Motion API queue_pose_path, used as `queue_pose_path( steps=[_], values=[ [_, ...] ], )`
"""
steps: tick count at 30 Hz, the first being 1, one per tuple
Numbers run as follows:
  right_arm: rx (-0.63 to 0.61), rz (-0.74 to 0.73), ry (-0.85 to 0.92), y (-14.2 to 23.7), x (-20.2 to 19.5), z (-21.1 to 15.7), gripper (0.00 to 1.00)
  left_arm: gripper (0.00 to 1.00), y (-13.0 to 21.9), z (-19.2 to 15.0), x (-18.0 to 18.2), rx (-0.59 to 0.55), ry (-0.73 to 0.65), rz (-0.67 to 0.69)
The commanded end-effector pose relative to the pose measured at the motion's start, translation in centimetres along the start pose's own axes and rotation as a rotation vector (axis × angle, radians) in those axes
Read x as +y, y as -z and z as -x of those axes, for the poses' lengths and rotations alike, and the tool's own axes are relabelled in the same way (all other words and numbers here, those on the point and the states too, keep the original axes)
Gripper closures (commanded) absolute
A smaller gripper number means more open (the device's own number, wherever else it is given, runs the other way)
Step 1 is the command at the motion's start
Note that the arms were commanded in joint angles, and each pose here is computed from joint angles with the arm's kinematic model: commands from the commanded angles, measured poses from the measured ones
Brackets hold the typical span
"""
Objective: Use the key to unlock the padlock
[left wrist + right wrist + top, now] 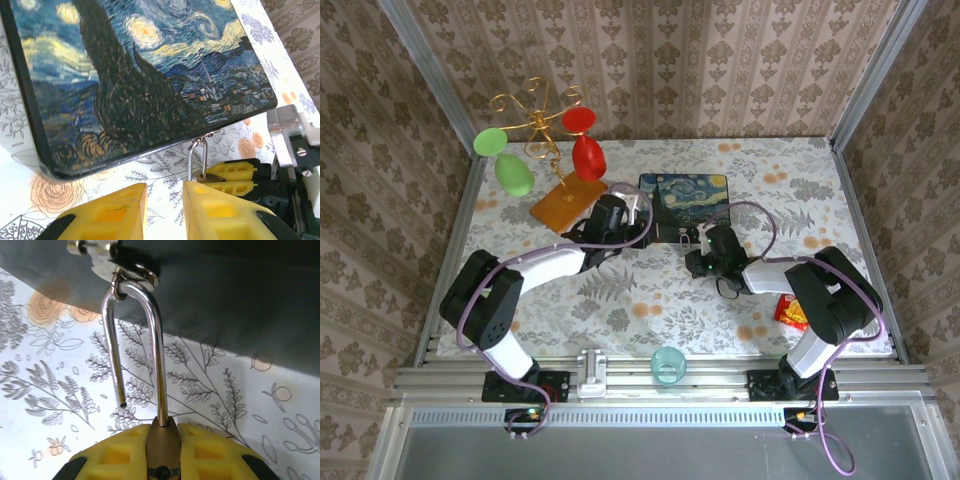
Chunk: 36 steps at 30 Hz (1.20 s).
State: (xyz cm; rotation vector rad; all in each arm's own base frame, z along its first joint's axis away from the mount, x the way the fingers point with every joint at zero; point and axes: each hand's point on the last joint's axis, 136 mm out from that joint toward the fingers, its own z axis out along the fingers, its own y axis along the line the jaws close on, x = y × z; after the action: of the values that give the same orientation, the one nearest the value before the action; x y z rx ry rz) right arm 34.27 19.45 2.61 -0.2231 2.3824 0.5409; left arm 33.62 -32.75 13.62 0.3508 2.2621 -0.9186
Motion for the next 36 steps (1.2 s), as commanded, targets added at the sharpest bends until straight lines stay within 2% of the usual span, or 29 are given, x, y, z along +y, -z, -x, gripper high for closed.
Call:
queue_pose_path(
  steps=[1,7,10,16,22,29,36],
  values=[
    [-0.012,0.138,-0.156,-0.2,1.7,0.2,0.89,0.74,0.3,1.7,-2.6,0.01,-0.143,-0.012],
    [-0.061,0.239,-0.34,-0.7,2.5,0.4,0.89,0.71,-2.1,2.9,-3.9,0.051,-0.287,-0.006],
    [-0.086,0.25,-0.385,-1.0,2.2,0.2,0.9,0.71,-4.5,2.7,-2.9,0.108,-0.357,0.034],
    [-0.15,0.273,-0.509,-1.6,1.8,0.3,0.93,0.68,-7.1,2.6,-0.8,0.152,-0.476,0.167],
    [-0.216,0.256,-0.59,-2.9,2.4,0.1,0.93,0.7,-8.3,0.5,1.8,0.229,-0.505,0.229],
    [-0.364,0.247,-0.744,-3.8,1.8,2.1,0.95,0.74,-8.2,-2.2,3.8,0.292,-0.497,0.237],
    [-0.49,0.208,-0.757,-1.8,1.1,4.6,0.97,0.77,-7.6,-3.6,5.0,0.31,-0.477,0.237]
  ],
)
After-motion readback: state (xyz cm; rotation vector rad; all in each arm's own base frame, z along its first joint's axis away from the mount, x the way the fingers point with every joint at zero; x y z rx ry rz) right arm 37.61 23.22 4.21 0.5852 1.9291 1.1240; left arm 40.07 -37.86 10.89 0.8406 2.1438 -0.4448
